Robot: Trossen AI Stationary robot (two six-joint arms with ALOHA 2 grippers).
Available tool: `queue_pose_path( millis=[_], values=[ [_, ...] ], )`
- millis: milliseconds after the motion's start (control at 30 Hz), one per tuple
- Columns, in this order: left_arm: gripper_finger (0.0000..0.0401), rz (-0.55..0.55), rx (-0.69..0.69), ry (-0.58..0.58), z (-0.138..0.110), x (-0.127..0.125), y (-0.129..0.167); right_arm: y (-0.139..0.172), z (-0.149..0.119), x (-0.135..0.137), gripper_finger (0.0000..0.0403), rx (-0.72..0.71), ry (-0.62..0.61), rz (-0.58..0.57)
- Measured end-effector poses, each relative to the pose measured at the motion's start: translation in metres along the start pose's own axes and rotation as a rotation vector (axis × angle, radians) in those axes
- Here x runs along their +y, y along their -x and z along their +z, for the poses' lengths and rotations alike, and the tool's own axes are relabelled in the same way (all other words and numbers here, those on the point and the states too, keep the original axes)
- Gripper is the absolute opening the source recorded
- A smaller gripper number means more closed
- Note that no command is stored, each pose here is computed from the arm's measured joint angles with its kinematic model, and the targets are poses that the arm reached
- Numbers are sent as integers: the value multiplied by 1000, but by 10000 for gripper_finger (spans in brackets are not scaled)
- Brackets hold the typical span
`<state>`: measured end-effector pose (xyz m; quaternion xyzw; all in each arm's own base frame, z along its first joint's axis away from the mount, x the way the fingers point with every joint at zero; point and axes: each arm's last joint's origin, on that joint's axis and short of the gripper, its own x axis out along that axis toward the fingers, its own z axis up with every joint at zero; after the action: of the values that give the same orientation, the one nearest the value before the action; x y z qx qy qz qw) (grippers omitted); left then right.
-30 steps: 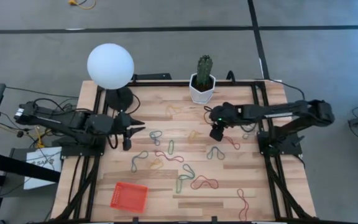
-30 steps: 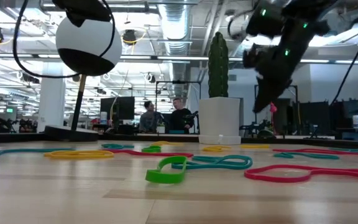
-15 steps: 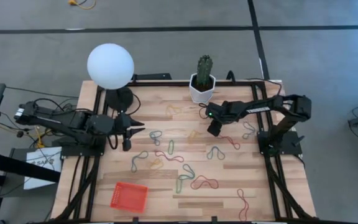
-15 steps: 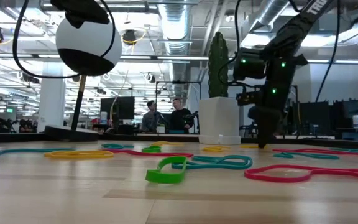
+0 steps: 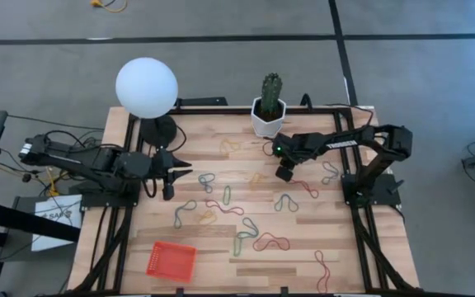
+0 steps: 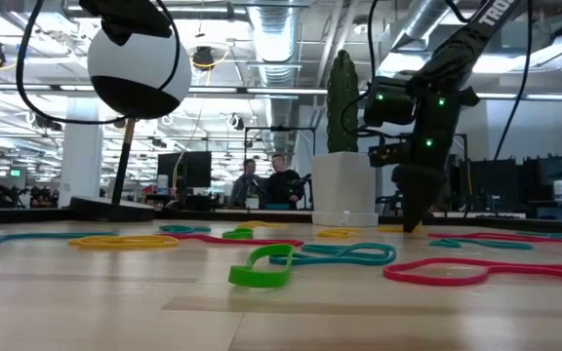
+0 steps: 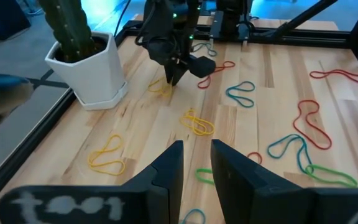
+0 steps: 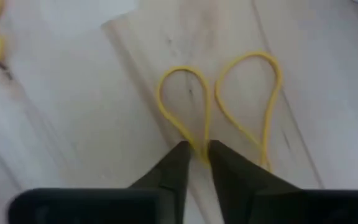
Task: Pick and place rubber bands into bin
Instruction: Put the yellow rubber band into the basket
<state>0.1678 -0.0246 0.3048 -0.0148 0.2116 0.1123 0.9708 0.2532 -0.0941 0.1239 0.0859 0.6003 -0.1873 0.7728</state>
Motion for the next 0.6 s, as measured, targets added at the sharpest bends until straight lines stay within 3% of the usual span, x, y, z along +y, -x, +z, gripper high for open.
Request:
queue_pose_path(
  millis=[100,233,433,600],
  values=[
    [72,-3,1,10,0,0,0,1,1,-1,8,-10,-3,6],
    [72,-3,0,14,0,0,0,14,8,3,10,-45,-24,12],
    [72,-3,1,21,0,0,0,67,36,23,2,-282,20,91],
    [72,-4,0,6,0,0,0,121,58,48,1,-595,137,215]
  ],
)
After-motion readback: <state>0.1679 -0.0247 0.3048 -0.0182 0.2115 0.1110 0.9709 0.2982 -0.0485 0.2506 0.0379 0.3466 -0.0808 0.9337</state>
